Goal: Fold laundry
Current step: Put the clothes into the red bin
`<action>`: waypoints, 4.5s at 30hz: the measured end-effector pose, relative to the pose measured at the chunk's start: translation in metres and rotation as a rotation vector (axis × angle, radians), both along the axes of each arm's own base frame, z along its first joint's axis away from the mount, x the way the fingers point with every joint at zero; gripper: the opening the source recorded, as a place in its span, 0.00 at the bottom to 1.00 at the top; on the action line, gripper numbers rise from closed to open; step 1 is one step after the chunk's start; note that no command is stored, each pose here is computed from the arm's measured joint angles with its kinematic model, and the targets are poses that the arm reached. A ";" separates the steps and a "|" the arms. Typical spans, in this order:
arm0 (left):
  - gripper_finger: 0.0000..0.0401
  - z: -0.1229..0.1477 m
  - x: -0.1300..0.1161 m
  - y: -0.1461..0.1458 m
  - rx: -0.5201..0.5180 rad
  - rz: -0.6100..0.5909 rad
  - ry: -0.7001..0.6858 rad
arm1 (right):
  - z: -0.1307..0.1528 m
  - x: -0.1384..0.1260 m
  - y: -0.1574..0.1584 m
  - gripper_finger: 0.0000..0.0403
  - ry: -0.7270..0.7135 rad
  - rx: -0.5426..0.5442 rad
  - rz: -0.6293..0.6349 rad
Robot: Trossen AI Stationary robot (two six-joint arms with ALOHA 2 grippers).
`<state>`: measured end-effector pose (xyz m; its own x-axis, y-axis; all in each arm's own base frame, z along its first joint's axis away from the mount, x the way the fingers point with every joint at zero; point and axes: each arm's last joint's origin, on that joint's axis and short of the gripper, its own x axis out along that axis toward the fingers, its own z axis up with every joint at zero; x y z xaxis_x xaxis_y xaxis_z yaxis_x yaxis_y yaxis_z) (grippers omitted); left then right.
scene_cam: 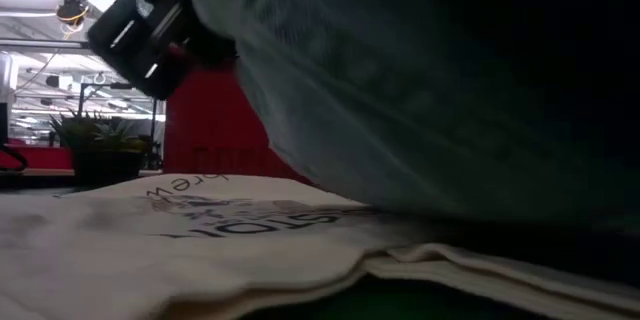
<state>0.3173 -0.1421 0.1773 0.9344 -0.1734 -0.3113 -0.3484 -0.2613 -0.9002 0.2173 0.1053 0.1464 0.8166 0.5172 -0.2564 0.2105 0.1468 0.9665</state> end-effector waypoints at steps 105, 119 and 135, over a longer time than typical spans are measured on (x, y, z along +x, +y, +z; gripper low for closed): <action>0.00 0.074 0.024 0.108 0.178 0.376 -0.755 | 0.137 0.034 -0.144 0.02 -0.393 -0.027 -0.106; 0.00 0.080 0.023 0.143 0.227 0.432 -0.830 | 0.168 0.035 -0.178 0.02 -0.373 -0.111 -0.190; 0.00 0.098 0.027 0.172 0.267 0.459 -0.907 | 0.194 0.033 -0.194 0.02 -0.363 -0.174 -0.221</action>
<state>0.3440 0.0296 0.2752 0.7951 0.2279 0.5621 0.5673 0.0484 -0.8221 0.2504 -0.0883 0.3407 0.9555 0.2950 -0.0006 -0.0931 0.3035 0.9483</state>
